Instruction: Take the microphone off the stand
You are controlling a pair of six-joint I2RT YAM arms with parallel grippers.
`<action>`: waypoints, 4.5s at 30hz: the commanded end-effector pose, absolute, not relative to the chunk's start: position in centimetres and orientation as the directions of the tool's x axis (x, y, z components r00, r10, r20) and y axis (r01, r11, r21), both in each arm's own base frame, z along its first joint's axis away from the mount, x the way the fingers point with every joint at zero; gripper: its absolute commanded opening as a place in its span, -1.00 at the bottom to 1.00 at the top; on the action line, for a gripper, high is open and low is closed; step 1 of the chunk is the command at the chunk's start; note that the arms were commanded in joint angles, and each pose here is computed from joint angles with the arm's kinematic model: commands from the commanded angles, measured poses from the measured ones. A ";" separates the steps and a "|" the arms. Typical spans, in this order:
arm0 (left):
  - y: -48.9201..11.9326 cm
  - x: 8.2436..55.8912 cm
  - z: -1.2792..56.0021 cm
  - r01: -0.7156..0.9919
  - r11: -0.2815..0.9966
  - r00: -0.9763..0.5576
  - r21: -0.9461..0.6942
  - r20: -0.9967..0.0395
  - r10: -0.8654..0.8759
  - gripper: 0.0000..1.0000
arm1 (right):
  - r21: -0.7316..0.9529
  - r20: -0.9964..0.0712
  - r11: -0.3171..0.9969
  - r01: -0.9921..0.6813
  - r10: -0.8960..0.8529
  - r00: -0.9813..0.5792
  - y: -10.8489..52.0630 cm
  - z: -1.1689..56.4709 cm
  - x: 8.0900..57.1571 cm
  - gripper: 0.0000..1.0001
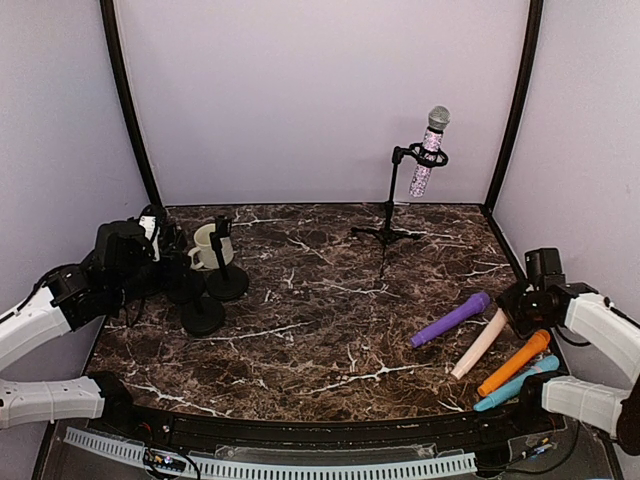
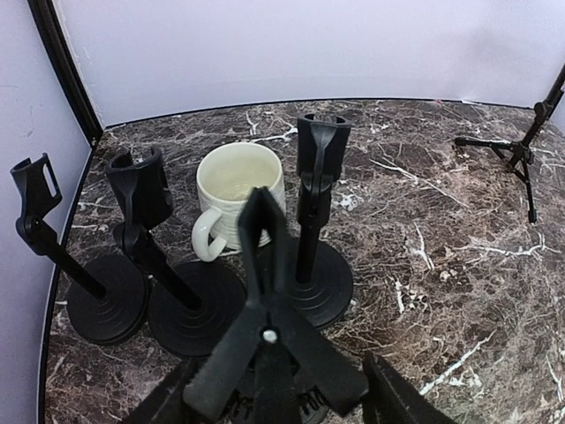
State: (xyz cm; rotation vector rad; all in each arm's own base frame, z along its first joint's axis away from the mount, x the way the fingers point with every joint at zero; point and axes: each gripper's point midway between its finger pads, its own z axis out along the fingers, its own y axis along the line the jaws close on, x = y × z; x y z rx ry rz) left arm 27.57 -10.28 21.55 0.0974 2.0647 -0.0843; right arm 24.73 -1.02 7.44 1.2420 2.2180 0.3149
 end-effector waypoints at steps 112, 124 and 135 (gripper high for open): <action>-11.0 30.2 33.0 0.306 0.949 -0.262 -0.079 -0.965 0.004 0.63 | 0.067 -0.996 0.913 -0.403 0.085 0.028 29.2 32.0 47.3 -1.00; -14.9 29.2 33.9 0.537 0.843 -0.223 -0.026 -0.968 0.112 0.59 | 0.029 -0.999 0.902 -0.431 0.038 0.013 33.4 32.1 39.6 -1.00; -18.1 28.0 35.3 0.648 0.762 -0.167 -0.025 -0.980 0.109 0.50 | -0.006 -1.000 0.894 -0.449 -0.016 -0.018 34.1 31.3 33.1 -1.00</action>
